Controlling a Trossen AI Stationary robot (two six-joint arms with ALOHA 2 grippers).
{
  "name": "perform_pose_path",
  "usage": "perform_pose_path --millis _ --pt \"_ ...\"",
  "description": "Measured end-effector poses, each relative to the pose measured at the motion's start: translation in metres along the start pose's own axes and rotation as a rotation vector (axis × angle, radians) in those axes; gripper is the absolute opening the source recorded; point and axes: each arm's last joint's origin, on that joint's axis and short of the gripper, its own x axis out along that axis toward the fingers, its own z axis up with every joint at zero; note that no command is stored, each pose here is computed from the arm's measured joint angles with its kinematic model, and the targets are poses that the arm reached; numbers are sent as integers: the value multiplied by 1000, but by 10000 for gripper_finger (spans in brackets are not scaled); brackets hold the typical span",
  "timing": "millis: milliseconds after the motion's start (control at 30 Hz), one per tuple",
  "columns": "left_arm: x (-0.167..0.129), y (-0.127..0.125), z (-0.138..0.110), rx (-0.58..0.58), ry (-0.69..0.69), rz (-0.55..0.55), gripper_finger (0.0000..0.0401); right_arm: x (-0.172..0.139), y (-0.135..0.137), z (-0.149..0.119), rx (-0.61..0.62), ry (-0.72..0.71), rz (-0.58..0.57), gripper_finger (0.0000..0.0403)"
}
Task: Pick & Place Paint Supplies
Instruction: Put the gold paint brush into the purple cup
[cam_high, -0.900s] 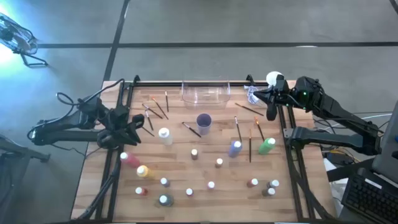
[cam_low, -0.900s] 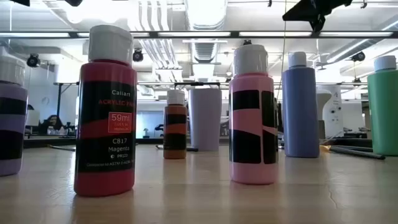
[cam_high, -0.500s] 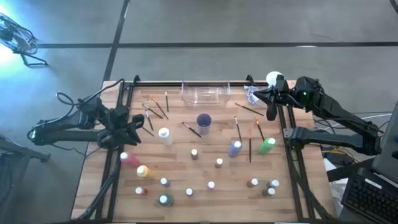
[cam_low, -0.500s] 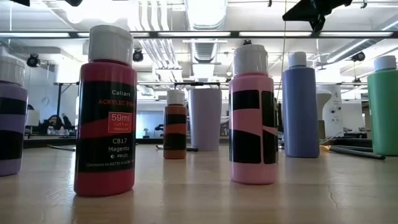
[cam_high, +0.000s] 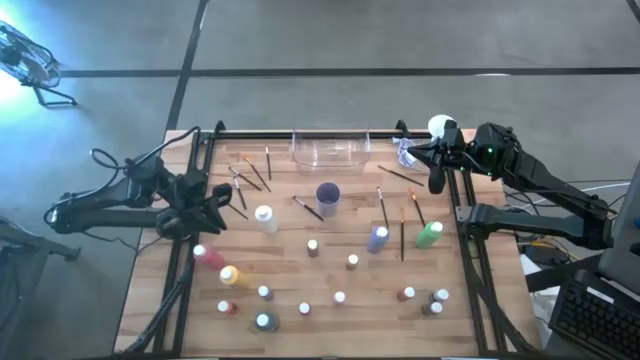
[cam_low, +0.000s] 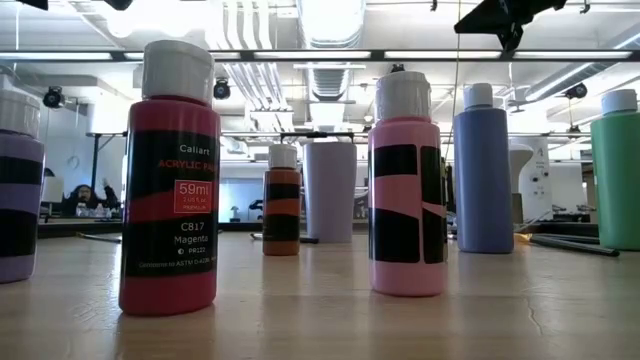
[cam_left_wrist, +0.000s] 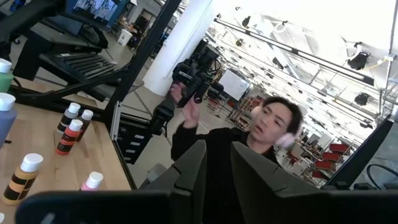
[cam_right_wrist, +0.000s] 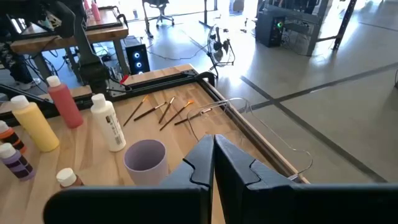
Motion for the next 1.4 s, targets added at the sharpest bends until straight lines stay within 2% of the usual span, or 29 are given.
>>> perform_pose_path --millis 33,167,333,400,467,533,667,967,1200,1400 --pt "0 0 0 0 0 0 81 0 0 0 -16 -3 -1 8" --pt "0 0 0 0 0 0 81 2 0 10 -202 -99 -20 8" --pt "0 0 0 1 0 0 81 5 0 26 -230 -257 -31 8" --pt "0 0 0 0 0 0 81 7 0 31 -183 -305 -26 8" --pt "0 0 0 0 0 0 81 10 0 32 -49 -314 -4 8" --pt "0 0 0 0 0 0 81 16 0 34 35 -326 11 8" --pt "0 0 0 0 0 0 81 39 -1 28 35 -244 68 8" --pt "0 0 0 0 0 0 81 92 -8 0 84 -2 52 8" --pt "0 0 0 0 0 0 81 103 -30 -16 65 355 -112 8" --pt "0 0 0 0 0 0 81 106 -56 -21 63 507 -186 19"
